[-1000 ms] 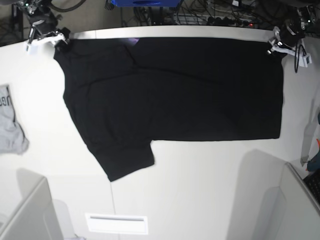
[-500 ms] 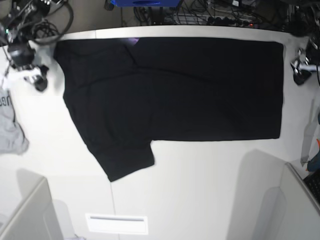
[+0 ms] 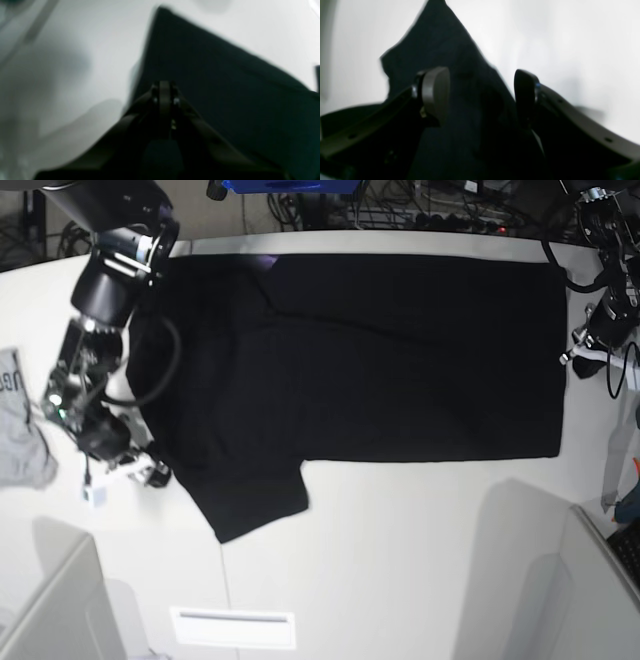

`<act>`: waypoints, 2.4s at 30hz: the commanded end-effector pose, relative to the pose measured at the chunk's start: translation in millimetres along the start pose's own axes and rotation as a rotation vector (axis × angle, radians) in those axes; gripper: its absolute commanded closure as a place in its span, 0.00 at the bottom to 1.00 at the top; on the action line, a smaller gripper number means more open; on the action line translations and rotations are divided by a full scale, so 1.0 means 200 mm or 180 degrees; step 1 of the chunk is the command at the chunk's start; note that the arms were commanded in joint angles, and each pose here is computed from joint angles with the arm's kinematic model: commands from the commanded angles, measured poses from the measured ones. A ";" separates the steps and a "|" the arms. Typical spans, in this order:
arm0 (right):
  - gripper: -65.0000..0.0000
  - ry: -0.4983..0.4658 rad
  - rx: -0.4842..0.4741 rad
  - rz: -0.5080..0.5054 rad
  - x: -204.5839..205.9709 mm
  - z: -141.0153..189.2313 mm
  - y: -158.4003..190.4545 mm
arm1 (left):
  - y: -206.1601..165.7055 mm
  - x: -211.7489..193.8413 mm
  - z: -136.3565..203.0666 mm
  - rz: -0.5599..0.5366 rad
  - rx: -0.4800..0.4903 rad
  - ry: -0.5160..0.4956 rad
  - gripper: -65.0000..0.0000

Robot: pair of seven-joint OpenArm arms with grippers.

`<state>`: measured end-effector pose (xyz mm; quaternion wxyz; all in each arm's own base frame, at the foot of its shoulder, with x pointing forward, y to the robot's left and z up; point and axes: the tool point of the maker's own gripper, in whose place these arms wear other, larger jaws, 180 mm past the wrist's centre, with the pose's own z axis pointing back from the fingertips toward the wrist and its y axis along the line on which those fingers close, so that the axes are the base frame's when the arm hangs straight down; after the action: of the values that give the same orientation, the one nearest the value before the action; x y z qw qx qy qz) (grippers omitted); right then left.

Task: Fold the T-shirt properly
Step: 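Grasp the shirt's opposite edge with both grippers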

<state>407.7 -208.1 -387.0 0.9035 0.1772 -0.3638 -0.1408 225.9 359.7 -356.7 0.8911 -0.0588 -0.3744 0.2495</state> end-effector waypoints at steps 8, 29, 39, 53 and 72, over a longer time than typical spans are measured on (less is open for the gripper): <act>0.41 0.0186 -0.0091 0.0164 0.06 -0.28 0.02 | 0.02 0.07 0.01 -0.0026 -0.0008 -0.0121 1.00; 0.79 0.0430 -0.0107 0.0398 -0.11 -0.32 0.02 | 0.10 0.34 -0.26 -0.0081 0.0341 -0.0138 0.40; 1.00 0.0417 -0.0105 0.0391 -0.10 -0.32 0.03 | -0.06 0.48 -0.58 -0.0010 0.0353 0.0142 0.39; 1.00 0.0428 -0.0072 0.0389 -0.11 -0.33 0.06 | -0.25 0.28 -0.81 -0.0126 0.0235 0.0506 0.41; 1.00 -0.0223 -0.0111 0.0800 0.13 -0.11 0.11 | -0.39 0.36 -0.69 -0.0444 0.0041 0.0411 1.00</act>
<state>432.4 -188.4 -392.9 0.9141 0.1110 -0.3880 -0.0388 379.0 328.2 -410.5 0.9394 -0.0464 -0.2836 0.1871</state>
